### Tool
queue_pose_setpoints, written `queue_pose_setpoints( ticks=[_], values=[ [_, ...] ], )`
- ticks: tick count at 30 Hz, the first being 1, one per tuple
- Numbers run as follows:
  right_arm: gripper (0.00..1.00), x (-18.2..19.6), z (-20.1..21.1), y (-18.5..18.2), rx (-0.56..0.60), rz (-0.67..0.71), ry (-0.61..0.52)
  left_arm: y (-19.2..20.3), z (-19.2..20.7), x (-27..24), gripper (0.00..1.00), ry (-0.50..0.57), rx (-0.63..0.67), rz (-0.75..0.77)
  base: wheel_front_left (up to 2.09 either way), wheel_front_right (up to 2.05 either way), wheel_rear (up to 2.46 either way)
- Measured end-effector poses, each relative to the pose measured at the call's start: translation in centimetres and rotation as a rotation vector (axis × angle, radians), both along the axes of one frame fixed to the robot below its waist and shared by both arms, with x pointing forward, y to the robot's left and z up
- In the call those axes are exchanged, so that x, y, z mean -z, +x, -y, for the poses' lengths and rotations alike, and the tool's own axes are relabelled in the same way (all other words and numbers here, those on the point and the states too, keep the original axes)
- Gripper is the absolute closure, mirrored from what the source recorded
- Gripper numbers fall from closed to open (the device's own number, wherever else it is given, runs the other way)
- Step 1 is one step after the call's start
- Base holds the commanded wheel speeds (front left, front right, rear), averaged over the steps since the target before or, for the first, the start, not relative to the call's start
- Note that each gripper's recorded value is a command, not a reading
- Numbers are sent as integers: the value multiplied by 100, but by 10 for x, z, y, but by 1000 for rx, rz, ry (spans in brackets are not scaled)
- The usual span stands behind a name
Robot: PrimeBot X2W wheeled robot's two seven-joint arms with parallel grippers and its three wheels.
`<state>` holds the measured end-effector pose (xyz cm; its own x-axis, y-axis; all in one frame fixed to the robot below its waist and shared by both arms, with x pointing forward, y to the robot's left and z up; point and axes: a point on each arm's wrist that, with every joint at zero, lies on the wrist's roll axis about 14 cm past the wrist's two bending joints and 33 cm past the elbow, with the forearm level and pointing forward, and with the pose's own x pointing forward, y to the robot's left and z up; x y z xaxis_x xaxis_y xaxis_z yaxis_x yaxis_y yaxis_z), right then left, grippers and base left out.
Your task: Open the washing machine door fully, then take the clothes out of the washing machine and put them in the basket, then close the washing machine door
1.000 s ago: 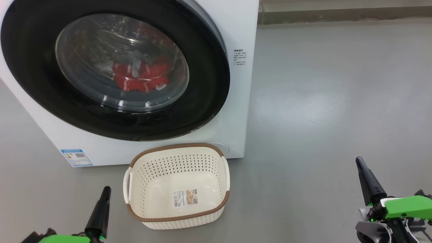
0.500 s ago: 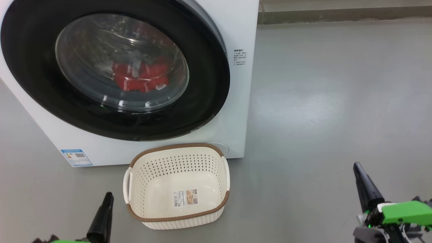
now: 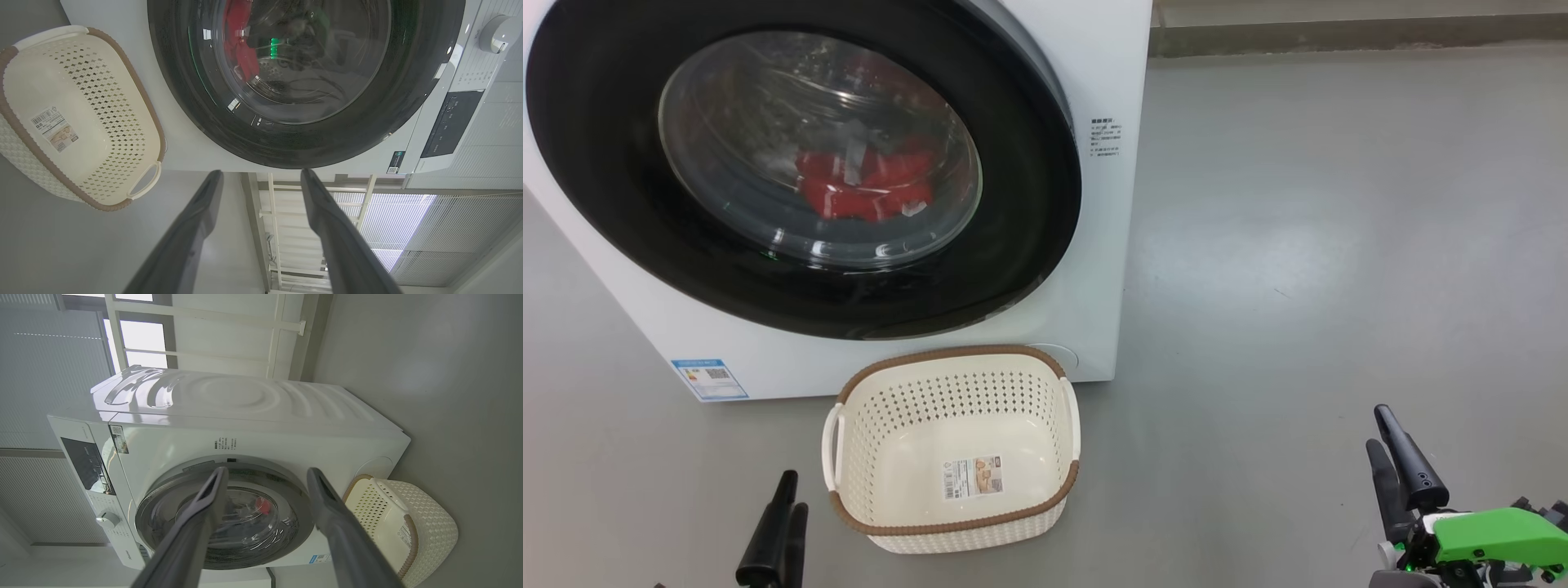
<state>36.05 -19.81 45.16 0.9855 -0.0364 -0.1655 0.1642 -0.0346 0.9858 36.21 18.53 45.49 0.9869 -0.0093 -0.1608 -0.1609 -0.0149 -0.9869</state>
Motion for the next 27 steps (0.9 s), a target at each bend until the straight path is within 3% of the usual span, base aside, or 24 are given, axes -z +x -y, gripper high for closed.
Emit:
queue_pose_setpoints(
  ticks=[13, 27],
  values=[
    [0, -3, -2, 1, -21, 2, -108, 2, -1, -9, 0, 159, 8, 24, 0, 0, 0],
    [0, 0, -9, 3, -90, -9, -312, 5, 1, -16, 0, 408, 43, 48, 0, 0, 0]
  ],
)
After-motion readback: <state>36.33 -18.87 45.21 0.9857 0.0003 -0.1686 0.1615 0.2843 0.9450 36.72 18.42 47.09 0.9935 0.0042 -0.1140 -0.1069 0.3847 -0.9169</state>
